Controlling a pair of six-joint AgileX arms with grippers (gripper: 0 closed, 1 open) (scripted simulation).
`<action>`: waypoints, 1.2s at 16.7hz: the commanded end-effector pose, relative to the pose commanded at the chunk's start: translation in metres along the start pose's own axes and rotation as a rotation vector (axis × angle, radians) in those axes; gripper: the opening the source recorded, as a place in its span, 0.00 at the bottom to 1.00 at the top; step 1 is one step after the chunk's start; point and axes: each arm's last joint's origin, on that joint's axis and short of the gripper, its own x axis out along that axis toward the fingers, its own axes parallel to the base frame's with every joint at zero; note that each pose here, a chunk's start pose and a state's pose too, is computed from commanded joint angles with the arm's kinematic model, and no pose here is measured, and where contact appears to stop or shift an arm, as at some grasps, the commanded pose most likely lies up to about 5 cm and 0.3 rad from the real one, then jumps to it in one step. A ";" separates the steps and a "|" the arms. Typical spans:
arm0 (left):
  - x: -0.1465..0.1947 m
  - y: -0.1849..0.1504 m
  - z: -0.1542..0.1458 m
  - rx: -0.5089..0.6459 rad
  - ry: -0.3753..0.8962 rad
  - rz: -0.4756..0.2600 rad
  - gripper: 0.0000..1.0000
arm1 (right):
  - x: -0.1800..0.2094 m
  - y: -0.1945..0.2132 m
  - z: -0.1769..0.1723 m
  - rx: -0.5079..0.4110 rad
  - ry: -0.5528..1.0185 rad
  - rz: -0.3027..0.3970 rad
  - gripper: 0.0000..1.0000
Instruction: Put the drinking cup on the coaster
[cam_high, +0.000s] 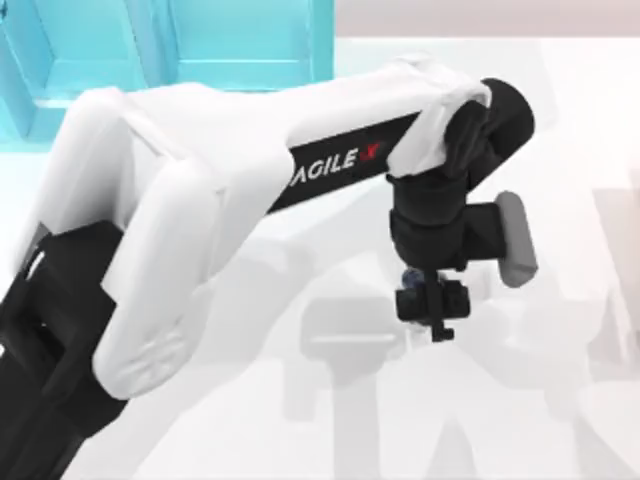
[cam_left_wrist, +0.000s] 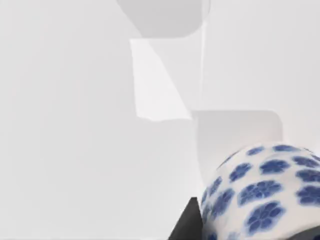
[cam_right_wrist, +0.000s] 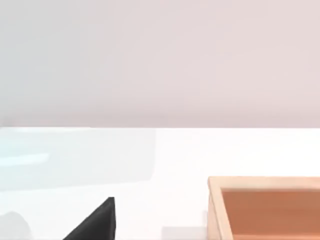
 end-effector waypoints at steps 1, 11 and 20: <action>0.000 0.000 0.000 0.000 0.000 0.000 0.17 | 0.000 0.000 0.000 0.000 0.000 0.000 1.00; 0.000 0.000 0.000 0.000 0.000 0.000 0.00 | 0.000 0.000 0.000 0.000 0.000 0.000 1.00; -0.042 0.056 -0.130 -0.362 0.003 0.032 0.00 | 0.000 0.000 0.000 0.000 0.000 0.000 1.00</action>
